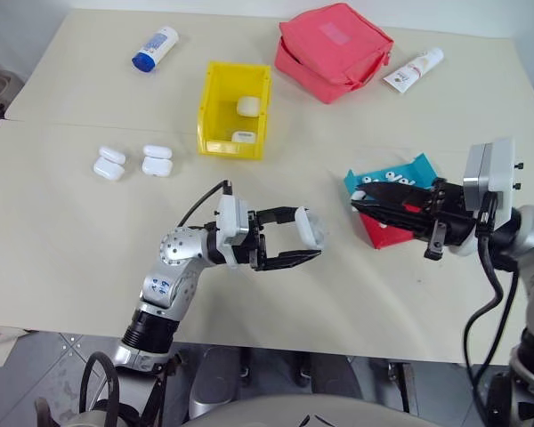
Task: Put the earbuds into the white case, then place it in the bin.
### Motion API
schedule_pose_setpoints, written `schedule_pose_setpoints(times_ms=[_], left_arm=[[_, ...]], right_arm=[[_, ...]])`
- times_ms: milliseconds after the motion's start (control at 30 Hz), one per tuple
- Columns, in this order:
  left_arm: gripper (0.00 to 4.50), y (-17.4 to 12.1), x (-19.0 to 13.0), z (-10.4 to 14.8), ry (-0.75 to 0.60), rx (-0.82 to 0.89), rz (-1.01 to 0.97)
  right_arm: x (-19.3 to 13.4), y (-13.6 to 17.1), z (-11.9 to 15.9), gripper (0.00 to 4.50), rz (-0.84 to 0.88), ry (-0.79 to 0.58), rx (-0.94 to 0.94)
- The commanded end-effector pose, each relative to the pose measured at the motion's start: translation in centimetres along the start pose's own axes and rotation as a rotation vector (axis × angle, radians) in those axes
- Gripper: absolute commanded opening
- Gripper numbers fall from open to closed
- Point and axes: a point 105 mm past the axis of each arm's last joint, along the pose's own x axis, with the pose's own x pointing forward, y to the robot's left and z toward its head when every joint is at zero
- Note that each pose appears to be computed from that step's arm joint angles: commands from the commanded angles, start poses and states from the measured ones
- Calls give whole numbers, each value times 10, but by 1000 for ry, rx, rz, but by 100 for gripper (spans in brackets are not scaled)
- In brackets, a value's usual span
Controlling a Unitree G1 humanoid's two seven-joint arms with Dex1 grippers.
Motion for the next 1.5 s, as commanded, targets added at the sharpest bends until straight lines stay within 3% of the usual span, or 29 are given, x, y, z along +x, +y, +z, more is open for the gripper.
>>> schedule_pose_setpoints(times_ms=[33, 367, 833, 1500], left_arm=[[278, 3, 1, 14, -60, 10, -34], [278, -9, -5, 18, -35, 17, -184], [278, 7, -15, 9, -15, 2, -136], [278, 3, -3, 13, -49, 15, -203]], right_arm=[[9, 13, 5, 47, 26, -55, -18], [29, 18, -3, 47, 68, -116, -18], [28, 20, 6, 47, 90, -141, -52], [48, 24, -14, 47, 171, -97, -54]])
